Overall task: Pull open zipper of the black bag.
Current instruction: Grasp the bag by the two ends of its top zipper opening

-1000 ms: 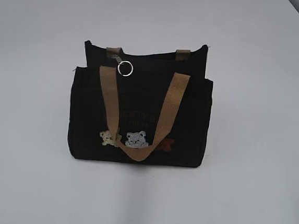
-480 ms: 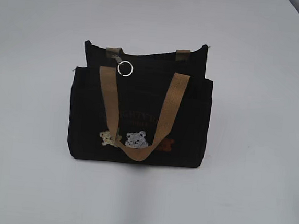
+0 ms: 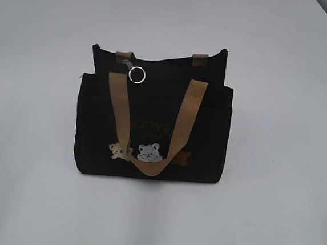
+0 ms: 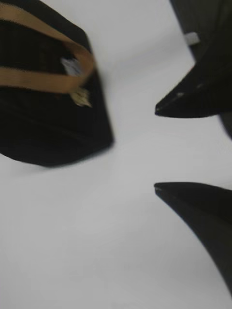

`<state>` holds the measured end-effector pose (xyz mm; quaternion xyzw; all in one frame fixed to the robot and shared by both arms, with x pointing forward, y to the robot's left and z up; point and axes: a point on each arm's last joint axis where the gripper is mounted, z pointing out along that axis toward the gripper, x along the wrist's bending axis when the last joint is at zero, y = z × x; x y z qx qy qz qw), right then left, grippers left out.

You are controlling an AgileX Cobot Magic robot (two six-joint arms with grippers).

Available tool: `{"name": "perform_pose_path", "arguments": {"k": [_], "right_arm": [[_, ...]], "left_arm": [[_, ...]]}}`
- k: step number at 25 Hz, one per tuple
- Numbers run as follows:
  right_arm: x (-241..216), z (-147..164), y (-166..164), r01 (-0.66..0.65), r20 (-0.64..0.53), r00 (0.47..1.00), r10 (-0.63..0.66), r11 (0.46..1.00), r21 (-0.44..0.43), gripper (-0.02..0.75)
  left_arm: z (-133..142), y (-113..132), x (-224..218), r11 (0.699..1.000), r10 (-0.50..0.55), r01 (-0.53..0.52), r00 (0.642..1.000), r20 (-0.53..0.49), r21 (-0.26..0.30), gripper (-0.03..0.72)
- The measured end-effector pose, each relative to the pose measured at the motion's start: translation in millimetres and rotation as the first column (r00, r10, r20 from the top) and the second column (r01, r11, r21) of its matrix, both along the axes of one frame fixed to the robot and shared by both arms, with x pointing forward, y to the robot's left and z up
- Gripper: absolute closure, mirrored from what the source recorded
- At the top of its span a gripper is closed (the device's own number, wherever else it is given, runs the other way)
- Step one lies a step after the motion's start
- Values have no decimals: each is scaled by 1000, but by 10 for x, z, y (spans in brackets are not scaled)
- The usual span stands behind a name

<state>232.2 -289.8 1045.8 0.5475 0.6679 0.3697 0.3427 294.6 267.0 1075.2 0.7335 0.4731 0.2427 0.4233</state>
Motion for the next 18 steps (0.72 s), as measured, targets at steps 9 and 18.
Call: {"name": "perform_pose_path", "arguments": {"k": [9,18], "right_arm": [[-3,3,27,-20,0,1000,20,999,28,274],[211,17,126,-152,-125,980,154,988,25,274]], "left_arm": [[-290,-276,1324,970,-216,197,968,132,143,321],[-1116,-702,1742,869,-447,450,892,-64,207,242]]}}
